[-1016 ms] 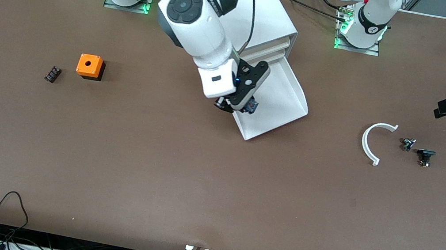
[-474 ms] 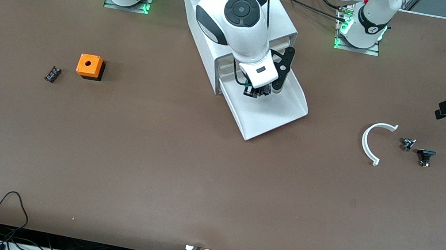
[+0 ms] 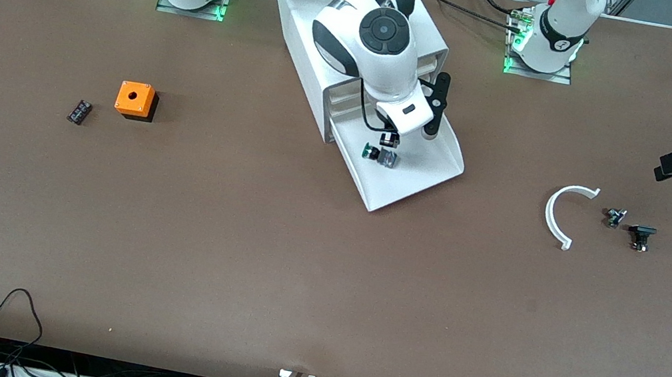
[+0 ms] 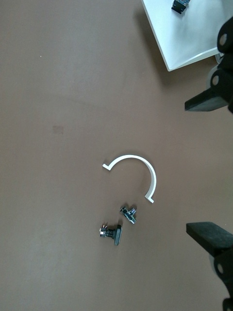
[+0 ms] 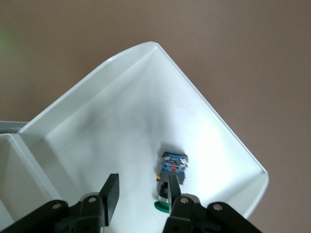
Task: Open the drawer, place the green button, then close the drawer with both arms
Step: 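Open the right gripper to release the button inside the drawer, then reach the left gripper to the drawer front while the right gripper withdraws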
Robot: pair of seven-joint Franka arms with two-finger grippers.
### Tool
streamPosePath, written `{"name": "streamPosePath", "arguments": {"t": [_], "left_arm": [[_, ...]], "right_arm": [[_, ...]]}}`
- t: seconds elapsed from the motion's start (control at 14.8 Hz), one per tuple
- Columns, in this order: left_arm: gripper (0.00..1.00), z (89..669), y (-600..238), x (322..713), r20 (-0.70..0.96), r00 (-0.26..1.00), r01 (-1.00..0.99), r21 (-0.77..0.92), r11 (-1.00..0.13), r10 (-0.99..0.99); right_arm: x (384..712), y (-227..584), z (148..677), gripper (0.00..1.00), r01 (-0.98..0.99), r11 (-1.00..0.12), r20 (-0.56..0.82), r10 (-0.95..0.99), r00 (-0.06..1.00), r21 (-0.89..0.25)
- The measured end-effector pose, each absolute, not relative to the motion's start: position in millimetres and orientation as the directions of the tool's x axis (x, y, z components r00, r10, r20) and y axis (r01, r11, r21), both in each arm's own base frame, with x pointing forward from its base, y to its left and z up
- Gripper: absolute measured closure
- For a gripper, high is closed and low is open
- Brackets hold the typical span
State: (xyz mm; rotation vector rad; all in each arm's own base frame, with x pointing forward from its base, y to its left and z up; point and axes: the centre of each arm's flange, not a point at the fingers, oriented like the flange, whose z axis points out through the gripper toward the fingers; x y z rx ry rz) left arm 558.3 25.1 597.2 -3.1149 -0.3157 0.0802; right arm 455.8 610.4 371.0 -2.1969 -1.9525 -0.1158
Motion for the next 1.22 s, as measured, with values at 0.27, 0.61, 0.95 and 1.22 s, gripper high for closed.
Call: {"name": "streamPosePath", "arguments": {"t": [0.27, 0.61, 0.95, 1.22], "left_arm": [[0.0, 594, 25, 560, -0.051, 0.978, 0.2, -0.015, -0.98, 0.2], [0.0, 597, 25, 563, -0.024, 0.98, 0.2, -0.01, -0.98, 0.2], [0.0, 591, 25, 570, -0.009, 0.98, 0.2, -0.006, -0.98, 0.2], [0.0, 551, 19, 591, 0.002, 0.979, 0.202, 0.015, -0.979, 0.202]], "right_arm": [[438, 625, 365, 0.52, 0.994, -0.073, 0.179, 0.98, 0.088, -0.086], [449, 618, 366, 0.45, 0.993, -0.09, 0.178, 0.979, 0.103, -0.076], [463, 610, 372, 0.01, 0.99, -0.121, 0.186, 0.974, 0.132, -0.067], [486, 595, 412, 0.0, 0.976, -0.214, 0.234, 0.947, 0.218, -0.043]]}}
